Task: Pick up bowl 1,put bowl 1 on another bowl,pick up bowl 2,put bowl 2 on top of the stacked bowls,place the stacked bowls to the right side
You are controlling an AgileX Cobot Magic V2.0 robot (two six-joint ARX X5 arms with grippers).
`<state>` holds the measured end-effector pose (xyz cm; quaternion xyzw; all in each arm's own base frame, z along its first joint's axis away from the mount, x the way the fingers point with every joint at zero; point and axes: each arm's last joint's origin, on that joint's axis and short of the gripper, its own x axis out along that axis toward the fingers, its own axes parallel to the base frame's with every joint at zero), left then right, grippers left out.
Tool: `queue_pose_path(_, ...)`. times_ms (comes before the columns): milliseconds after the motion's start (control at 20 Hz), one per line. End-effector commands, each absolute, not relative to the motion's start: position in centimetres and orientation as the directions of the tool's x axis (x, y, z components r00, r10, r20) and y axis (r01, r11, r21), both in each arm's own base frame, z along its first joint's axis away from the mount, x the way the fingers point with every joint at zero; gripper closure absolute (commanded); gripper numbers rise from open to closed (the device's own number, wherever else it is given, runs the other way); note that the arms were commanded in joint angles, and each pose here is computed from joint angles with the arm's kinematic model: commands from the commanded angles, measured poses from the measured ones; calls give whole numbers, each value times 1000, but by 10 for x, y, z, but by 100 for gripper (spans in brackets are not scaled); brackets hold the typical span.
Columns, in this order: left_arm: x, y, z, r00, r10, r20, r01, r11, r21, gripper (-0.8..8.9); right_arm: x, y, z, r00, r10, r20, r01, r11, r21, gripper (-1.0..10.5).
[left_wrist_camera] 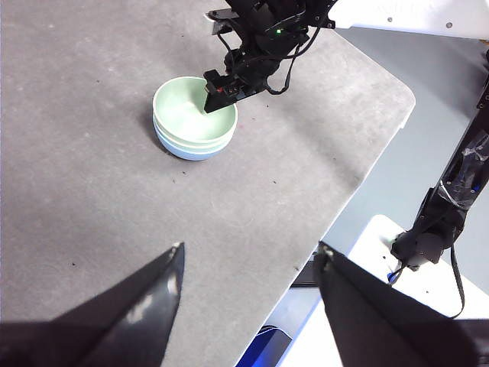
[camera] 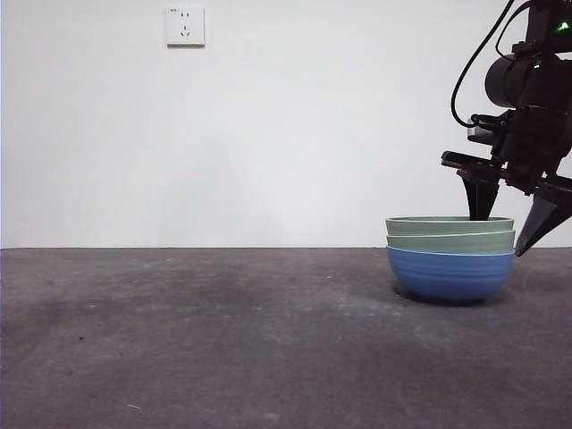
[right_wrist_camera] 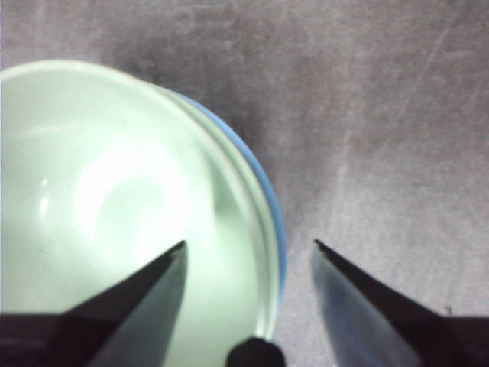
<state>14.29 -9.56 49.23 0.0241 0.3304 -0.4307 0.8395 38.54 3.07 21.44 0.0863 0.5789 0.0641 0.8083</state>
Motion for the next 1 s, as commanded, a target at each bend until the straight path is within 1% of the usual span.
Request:
queue_pose_path(50, 140, -95, 489, 381, -695, -610, 738, 626, -253, 530, 386, 31, 212, 316, 203, -927, -28, 978, 205, 654)
queue_pose_path(400, 140, -95, 489, 381, -695, -610, 737, 626, -253, 530, 368, 21, 251, 381, 192, -904, -16, 979, 202, 655)
queue_pose_path(500, 140, -95, 489, 381, -695, -609, 738, 626, -252, 530, 354, 16, 266, 370, 190, -910, -4, 979, 202, 655)
queue_pose_path(600, 140, -95, 489, 383, -694, -610, 738, 627, -251, 530, 337, 16, 280, 339, 192, -921, -10, 980, 201, 658)
queue_pose_path(700, 140, -95, 489, 383, -694, -610, 738, 627, -249, 530, 318, 17, 296, 313, 197, -929, -35, 980, 196, 659)
queue_pose_path(850, 140, -95, 489, 384, -693, -610, 743, 624, -241, 530, 284, 28, 323, 283, 279, -918, -104, 960, 260, 663)
queue_pose_path(950, 140, -95, 489, 384, -693, -610, 748, 621, -235, 530, 261, 36, 342, 290, 335, -896, -169, 940, 297, 667)
queue_pose_path(1000, 140, -95, 489, 384, -693, -610, 748, 621, -235, 530, 248, 40, 350, 297, 351, -888, -198, 933, 302, 668)
